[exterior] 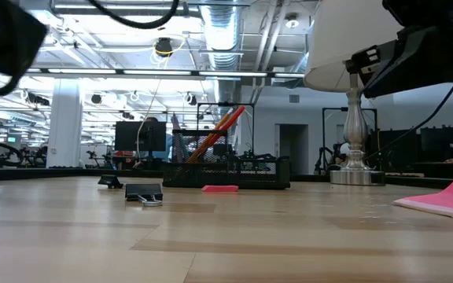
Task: Pick and place office supplies into organizer
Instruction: Put the yellow pencil into the top left compartment of the black desk organizer
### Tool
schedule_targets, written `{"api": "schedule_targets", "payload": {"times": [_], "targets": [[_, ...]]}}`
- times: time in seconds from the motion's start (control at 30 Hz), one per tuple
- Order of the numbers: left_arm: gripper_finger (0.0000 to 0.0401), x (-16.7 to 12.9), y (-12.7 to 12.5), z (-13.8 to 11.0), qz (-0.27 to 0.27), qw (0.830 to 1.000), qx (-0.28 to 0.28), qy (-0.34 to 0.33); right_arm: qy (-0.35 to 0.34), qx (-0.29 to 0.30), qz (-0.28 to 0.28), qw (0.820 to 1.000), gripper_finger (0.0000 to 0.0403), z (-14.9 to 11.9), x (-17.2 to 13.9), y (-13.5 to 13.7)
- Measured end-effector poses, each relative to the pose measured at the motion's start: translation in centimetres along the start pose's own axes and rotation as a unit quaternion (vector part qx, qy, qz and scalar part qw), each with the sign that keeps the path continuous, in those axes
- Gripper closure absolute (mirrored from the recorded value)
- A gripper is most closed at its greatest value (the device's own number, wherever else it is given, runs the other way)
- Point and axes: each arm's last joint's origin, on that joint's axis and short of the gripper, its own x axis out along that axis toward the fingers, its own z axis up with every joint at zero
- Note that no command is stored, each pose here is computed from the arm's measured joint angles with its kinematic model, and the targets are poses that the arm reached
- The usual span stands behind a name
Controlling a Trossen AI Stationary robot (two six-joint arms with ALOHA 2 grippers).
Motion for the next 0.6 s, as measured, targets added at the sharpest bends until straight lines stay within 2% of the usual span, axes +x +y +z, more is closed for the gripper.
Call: {"api": "schedule_targets", "payload": {"times": [0.2, 0.47, 0.6], "targets": [[0.0286, -1.5, -0.4, -0.3, 0.025, 0.999, -0.001, -0.031, 0.0, 0.003, 0.0, 1.0, 0.0396, 0.0, 0.0, 0.0], [0.0286, -2.8, 0.6, -1.6, 0.088, 0.994, -0.035, -0.044, -0.001, 0.004, 0.008, 1.0, 0.0396, 0.0, 0.0, 0.1], [0.0286, -2.9, 0.8, -1.6, 0.09, 0.992, -0.042, -0.075, -0.001, 0.003, 0.01, 1.0, 0.0396, 0.0, 0.0, 0.1]]}}
